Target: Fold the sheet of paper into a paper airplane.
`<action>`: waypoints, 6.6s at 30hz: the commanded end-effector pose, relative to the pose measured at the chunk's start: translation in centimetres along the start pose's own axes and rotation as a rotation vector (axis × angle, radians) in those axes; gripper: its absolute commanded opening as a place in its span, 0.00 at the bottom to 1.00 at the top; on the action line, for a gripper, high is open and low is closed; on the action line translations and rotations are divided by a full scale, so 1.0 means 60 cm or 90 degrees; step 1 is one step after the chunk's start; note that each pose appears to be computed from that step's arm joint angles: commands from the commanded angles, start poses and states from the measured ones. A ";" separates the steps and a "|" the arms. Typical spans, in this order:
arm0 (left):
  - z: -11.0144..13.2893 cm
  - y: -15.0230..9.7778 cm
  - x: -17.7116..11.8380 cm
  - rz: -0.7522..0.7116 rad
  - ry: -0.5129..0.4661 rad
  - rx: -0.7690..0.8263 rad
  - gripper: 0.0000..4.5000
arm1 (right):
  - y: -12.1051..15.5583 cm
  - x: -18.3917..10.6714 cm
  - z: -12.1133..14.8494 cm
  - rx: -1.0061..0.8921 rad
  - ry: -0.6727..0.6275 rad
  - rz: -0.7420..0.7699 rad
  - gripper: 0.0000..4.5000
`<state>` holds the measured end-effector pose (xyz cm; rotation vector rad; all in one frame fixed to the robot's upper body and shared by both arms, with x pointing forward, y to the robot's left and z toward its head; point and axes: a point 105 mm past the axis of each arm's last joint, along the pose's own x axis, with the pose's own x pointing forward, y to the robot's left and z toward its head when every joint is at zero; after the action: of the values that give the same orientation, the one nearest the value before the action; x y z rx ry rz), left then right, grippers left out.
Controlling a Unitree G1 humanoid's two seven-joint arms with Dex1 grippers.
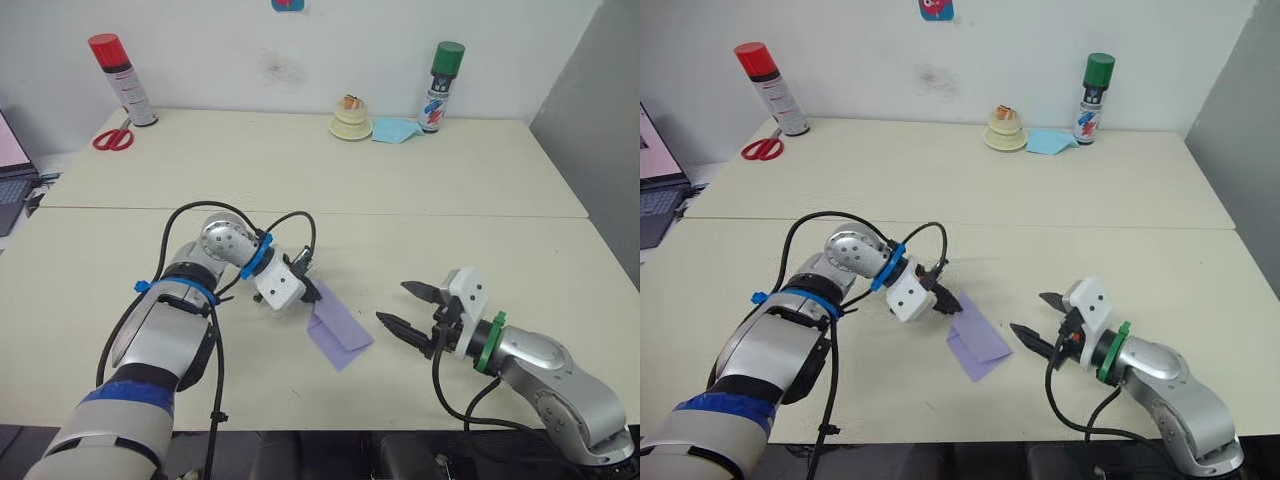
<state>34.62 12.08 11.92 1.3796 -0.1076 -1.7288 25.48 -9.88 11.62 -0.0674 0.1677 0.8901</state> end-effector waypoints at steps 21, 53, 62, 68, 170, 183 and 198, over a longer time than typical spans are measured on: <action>0.056 -0.107 -0.114 0.174 0.144 -0.487 0.52 | 0.033 0.094 -0.014 -0.253 -0.037 0.230 0.91; 0.060 -0.160 -0.172 0.368 0.085 -0.665 1.00 | 0.028 0.089 0.001 -0.387 0.000 0.377 0.36; 0.018 -0.061 -0.148 0.507 -0.059 -0.684 0.91 | -0.004 0.069 0.092 -0.206 -0.067 0.316 0.32; 0.041 -0.050 -0.060 0.436 -0.112 -0.687 0.51 | -0.005 0.147 0.042 -0.167 -0.002 0.272 0.00; 0.030 -0.087 -0.005 0.292 -0.135 -0.574 0.08 | 0.092 0.139 -0.042 -0.543 -0.164 0.401 0.00; 0.016 -0.149 0.035 0.158 -0.081 -0.599 0.08 | 0.092 0.131 -0.048 -0.530 -0.156 0.409 0.00; 0.004 -0.172 0.052 0.129 -0.053 -0.528 0.08 | 0.096 0.133 -0.009 -0.282 -0.125 0.403 0.00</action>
<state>29.52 14.85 7.11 0.6430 0.2186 -1.4007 26.13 -0.61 7.79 -0.3959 -0.1391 1.5426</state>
